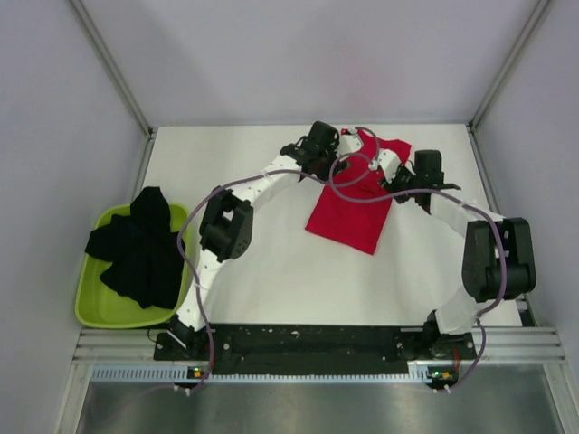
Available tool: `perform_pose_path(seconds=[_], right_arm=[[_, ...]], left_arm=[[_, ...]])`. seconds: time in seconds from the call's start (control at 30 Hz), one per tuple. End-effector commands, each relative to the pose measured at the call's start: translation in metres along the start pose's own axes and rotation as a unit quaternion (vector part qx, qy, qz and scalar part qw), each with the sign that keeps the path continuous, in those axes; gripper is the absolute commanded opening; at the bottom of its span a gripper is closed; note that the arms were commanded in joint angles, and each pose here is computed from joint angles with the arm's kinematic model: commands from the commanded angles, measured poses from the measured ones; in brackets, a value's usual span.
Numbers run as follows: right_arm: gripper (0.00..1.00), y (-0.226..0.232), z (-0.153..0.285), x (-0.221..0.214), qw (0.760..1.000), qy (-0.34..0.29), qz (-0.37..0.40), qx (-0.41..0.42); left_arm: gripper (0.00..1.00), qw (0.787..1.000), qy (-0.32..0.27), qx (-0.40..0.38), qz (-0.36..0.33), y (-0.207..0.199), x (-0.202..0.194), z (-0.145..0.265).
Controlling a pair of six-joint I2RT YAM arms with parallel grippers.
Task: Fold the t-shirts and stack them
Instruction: Fold the folded rectangular tshirt in 1/3 of the way, then grab one side of the 2/3 rectangular tshirt with both arms
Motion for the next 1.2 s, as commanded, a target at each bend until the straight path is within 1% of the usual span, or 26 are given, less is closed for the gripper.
perform_pose_path(seconds=[0.0,0.03,0.07,0.1,0.13,0.17,0.2,0.23,0.27,0.3,0.37,0.47,0.53,0.67,0.77,0.87,0.97,1.03,1.07,1.1,1.13,1.17], right_arm=[[0.42,-0.066,0.038,0.069,0.991,-0.097,-0.045,-0.077],[0.46,-0.061,0.048,0.080,0.991,-0.114,-0.042,-0.061],[0.46,-0.054,0.059,0.091,0.989,-0.134,-0.039,-0.044],[0.46,-0.038,0.066,0.098,0.988,-0.151,-0.031,-0.014],[0.47,-0.019,0.075,0.100,0.988,-0.157,-0.006,0.008],[0.47,0.004,0.089,0.108,0.983,-0.177,0.042,0.027],[0.47,0.030,0.091,0.099,0.977,-0.182,0.094,0.054],[0.50,0.053,0.097,0.096,0.967,-0.196,0.145,0.069],[0.53,0.074,0.097,0.084,0.963,-0.195,0.162,0.085],[0.54,0.089,0.099,0.075,0.964,-0.190,0.161,0.094],[0.54,0.114,0.100,0.055,0.966,-0.169,0.147,0.129],[0.54,0.147,0.092,0.030,0.963,-0.116,0.188,0.155],[0.54,0.158,0.085,0.022,0.963,-0.089,0.192,0.168],[0.52,0.165,0.068,-0.004,0.963,-0.034,0.190,0.187],[0.52,0.165,0.056,-0.013,0.962,-0.015,0.197,0.190],[0.51,0.160,0.043,-0.020,0.965,0.008,0.193,0.179],[0.48,0.162,0.038,-0.033,0.963,0.039,0.192,0.187],[0.40,0.166,0.037,-0.039,0.961,0.049,0.194,0.192],[0.32,0.167,0.037,-0.041,0.960,0.054,0.194,0.195],[0.21,0.167,0.037,-0.042,0.960,0.058,0.194,0.195],[0.14,0.166,0.038,-0.042,0.959,0.059,0.194,0.196],[0.09,0.166,0.039,-0.040,0.959,0.057,0.195,0.196]], left_arm=[[0.74,0.994,-0.069,0.088,-0.010,0.061,0.060,0.044],[0.74,0.993,-0.080,0.084,-0.013,0.065,0.067,0.057],[0.72,0.994,-0.082,0.066,-0.023,0.063,0.068,0.067],[0.69,0.995,-0.089,0.013,-0.042,0.045,0.063,0.074],[0.66,0.992,-0.091,-0.041,-0.071,0.025,0.052,0.083],[0.65,0.981,-0.112,-0.118,-0.104,-0.005,0.045,0.093],[0.65,0.966,-0.120,-0.179,-0.143,-0.030,0.029,0.105],[0.65,0.948,-0.129,-0.230,-0.176,-0.052,0.016,0.114],[0.66,0.936,-0.123,-0.265,-0.195,-0.068,0.000,0.119],[0.68,0.929,-0.103,-0.284,-0.212,-0.081,-0.015,0.120],[0.71,0.925,-0.063,-0.294,-0.233,-0.099,-0.038,0.116],[0.72,0.918,-0.057,-0.307,-0.242,-0.119,-0.053,0.114],[0.73,0.920,-0.047,-0.300,-0.247,-0.123,-0.057,0.107],[0.72,0.928,-0.035,-0.275,-0.248,-0.123,-0.059,0.087],[0.71,0.933,-0.039,-0.263,-0.242,-0.121,-0.056,0.077],[0.67,0.931,-0.029,-0.263,-0.249,-0.125,-0.063,0.068],[0.56,0.929,-0.019,-0.261,-0.261,-0.127,-0.070,0.063],[0.45,0.928,-0.026,-0.266,-0.259,-0.130,-0.069,0.063],[0.39,0.928,-0.031,-0.271,-0.255,-0.133,-0.068,0.063],[0.30,0.927,-0.036,-0.274,-0.252,-0.135,-0.066,0.063],[0.23,0.927,-0.038,-0.277,-0.251,-0.137,-0.067,0.062],[0.10,0.927,-0.040,-0.277,-0.251,-0.139,-0.065,0.061]])
Point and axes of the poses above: each gripper's point midway between its finger pads, its own z axis back along the fingers, its own y axis along the line the jaws close on, x = y × z, the point moved 3 cm from there along z, back along the fingers, and after that the axes turned 2 degrees about -z, right-handed, at the moved point
